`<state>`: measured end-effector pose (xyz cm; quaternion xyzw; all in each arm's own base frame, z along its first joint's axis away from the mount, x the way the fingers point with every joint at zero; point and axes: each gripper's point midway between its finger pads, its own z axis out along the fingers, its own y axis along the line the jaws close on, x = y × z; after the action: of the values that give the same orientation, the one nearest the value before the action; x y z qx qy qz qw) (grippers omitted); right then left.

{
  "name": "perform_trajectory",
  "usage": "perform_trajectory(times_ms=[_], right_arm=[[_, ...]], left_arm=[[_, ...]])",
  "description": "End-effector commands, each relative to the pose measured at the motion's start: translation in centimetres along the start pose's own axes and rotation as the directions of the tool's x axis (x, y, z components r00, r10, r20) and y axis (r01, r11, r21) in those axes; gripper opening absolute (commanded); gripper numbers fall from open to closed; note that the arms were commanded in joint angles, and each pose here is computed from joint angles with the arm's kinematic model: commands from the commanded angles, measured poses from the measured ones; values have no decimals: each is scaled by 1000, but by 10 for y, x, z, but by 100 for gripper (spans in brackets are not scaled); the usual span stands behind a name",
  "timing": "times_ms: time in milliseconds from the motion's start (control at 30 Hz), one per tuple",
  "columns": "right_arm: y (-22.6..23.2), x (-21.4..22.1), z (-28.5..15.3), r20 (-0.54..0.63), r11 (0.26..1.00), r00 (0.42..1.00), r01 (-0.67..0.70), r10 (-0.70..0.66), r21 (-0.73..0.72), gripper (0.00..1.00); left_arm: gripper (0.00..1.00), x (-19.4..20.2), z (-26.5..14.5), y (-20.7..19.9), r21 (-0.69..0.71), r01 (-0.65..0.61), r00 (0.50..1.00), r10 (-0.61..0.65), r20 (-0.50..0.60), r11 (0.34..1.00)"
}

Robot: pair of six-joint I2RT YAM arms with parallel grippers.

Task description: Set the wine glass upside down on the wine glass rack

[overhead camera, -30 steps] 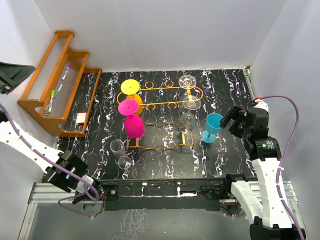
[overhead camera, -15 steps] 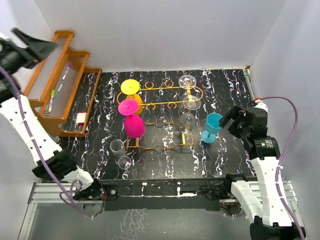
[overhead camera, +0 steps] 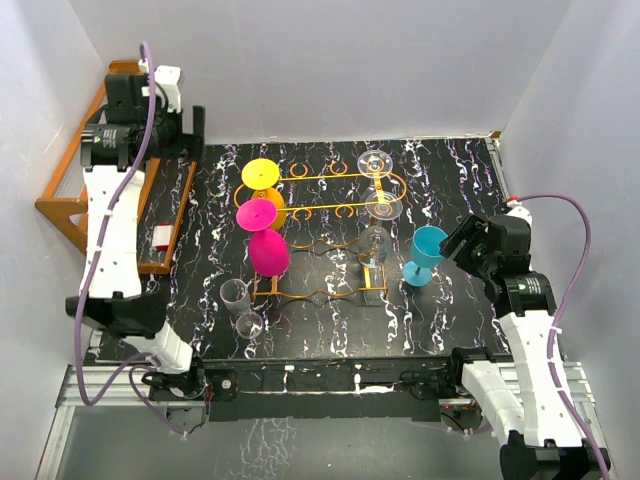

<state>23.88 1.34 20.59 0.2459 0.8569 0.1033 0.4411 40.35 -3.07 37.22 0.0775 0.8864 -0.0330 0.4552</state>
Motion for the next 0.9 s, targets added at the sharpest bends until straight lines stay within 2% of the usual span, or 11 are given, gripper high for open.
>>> perform_trajectory(times_ms=[0,100,167,500,633,800,867], right_arm=[[10,-12,9,46,999,999,-7,8,-38,64],[7,-14,20,39,1000,999,11,-11,-15,51],[5,-18,25,45,1000,999,20,-21,10,46],[-6,-19,46,39,996,998,39,-42,76,45],[-8,-11,55,12,996,999,42,-43,76,41],[-7,-3,63,-24,996,998,58,-57,64,18],[-8,-2,64,-25,996,998,59,-58,66,13]], left_arm=[[97,8,-74,52,-281,-72,995,87,41,957],[97,22,-79,48,-266,-65,998,68,3,962],[97,28,-81,42,-237,-52,999,54,1,970],[97,37,-76,27,-160,-20,1000,19,-11,987],[97,36,-73,23,-135,-20,1000,18,-17,991],[97,23,-81,21,-123,-33,999,34,10,992],[97,17,-85,18,-108,-42,999,45,25,993]])
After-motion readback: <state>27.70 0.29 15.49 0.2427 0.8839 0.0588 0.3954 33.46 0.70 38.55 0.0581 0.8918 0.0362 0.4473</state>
